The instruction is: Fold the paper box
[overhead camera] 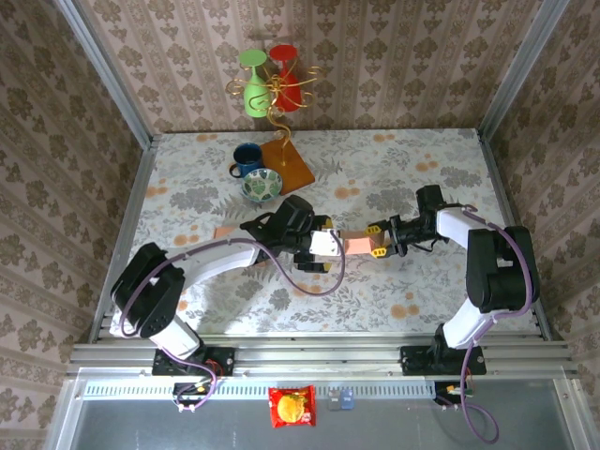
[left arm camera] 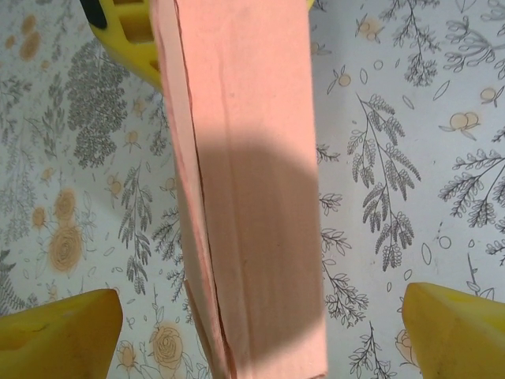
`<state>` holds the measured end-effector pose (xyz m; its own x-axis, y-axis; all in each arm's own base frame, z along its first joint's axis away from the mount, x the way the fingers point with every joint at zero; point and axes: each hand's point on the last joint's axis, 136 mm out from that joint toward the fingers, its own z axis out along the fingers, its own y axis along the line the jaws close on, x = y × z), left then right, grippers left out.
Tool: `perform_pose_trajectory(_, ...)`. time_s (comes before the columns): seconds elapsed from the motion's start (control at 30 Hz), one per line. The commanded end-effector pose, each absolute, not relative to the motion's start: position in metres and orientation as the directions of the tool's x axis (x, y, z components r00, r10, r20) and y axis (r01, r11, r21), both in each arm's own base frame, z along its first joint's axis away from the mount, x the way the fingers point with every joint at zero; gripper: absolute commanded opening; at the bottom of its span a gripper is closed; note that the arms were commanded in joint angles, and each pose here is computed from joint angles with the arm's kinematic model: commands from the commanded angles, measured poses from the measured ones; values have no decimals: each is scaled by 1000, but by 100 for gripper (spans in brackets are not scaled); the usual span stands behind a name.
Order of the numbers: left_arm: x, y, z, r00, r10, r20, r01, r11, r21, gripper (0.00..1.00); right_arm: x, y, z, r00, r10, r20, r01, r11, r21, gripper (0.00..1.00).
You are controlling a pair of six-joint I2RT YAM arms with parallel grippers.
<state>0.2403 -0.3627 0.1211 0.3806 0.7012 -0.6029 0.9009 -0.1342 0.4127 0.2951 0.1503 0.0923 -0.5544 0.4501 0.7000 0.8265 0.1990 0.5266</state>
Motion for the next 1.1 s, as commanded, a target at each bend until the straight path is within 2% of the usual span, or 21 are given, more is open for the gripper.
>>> perform_pose_trajectory(0.0, 251, -370, 125, 400, 709, -581, 887, -138, 441, 92, 283, 155, 92, -467, 404, 787, 884, 174, 435, 45)
perform_pose_trajectory(0.13, 262, -374, 126, 359, 712, -604, 905, -106, 412, 88, 279, 154, 80, -428, 393, 814, 904, 166, 395, 46)
perform_pose_trajectory(0.57, 262, -395, 122, 313, 699, -643, 946, -173, 273, 77, 296, 129, 55, -289, 420, 860, 954, 53, 295, 56)
perform_pose_trajectory(1.07, 268, -407, 117, 228, 702, -675, 974, -150, 172, 74, 325, 111, 67, -306, 478, 824, 937, -5, 350, 69)
